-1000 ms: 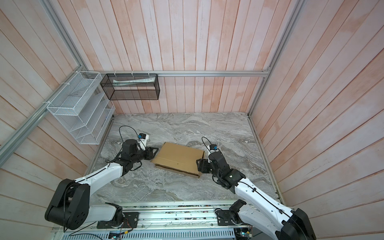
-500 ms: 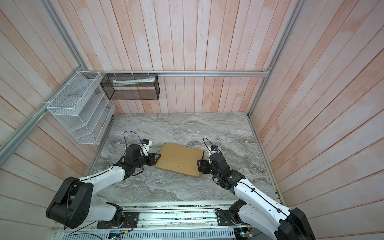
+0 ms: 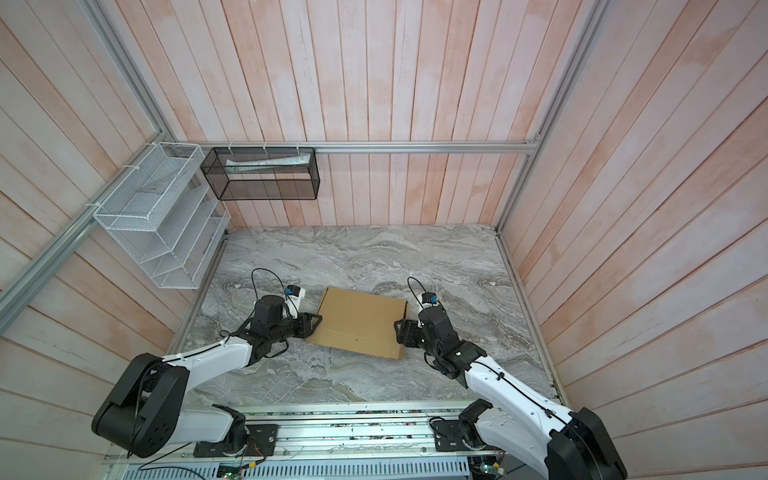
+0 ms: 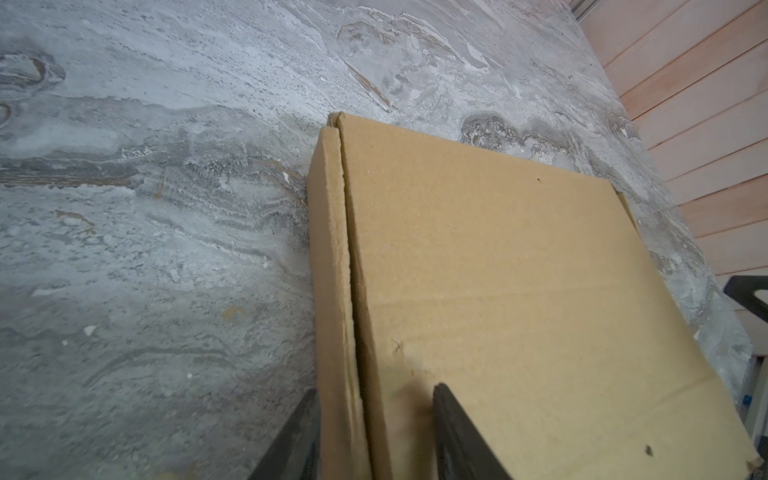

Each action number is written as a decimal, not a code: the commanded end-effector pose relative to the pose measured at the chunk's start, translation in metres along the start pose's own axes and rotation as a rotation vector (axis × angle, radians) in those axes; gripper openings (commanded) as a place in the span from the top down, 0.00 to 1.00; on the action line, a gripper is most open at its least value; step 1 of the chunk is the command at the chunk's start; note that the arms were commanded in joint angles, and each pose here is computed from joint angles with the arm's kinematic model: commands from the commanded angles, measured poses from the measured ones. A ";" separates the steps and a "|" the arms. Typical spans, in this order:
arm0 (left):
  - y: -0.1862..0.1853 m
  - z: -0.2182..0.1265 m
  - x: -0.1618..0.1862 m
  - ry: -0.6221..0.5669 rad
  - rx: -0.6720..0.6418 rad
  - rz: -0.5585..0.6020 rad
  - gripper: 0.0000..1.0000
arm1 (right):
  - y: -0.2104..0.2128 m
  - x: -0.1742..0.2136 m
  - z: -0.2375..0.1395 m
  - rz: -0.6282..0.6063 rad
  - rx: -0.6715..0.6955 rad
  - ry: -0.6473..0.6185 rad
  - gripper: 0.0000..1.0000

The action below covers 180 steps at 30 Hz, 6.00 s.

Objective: Fold the paper box

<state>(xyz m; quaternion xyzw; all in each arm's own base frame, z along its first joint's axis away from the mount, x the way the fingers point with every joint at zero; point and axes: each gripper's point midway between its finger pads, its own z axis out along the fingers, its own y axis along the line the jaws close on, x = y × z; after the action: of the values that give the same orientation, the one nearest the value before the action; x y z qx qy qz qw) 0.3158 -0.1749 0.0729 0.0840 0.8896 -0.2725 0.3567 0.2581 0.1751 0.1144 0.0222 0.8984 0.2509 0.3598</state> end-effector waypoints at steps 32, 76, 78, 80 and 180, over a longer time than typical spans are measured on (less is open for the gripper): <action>-0.001 0.007 0.017 0.021 -0.067 0.005 0.59 | -0.016 0.028 0.049 0.010 0.031 0.129 0.46; 0.011 0.001 -0.029 0.070 -0.053 0.035 0.60 | -0.028 0.028 0.050 -0.003 0.052 0.129 0.72; 0.013 0.004 -0.027 0.078 -0.055 0.033 0.61 | -0.028 0.027 0.050 -0.003 0.051 0.128 0.73; 0.015 0.006 -0.026 0.084 -0.060 0.034 0.64 | -0.028 0.026 0.050 -0.002 0.051 0.127 0.73; 0.025 0.009 0.000 0.068 0.065 -0.137 1.00 | -0.012 0.029 0.030 0.374 -0.258 0.069 0.25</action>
<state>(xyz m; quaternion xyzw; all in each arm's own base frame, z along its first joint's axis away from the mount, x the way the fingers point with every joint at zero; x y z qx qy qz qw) 0.3380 -0.1611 0.0638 0.0484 0.8923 -0.3190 0.3159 0.2575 0.1789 0.0677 0.1324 0.8640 0.3991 0.2769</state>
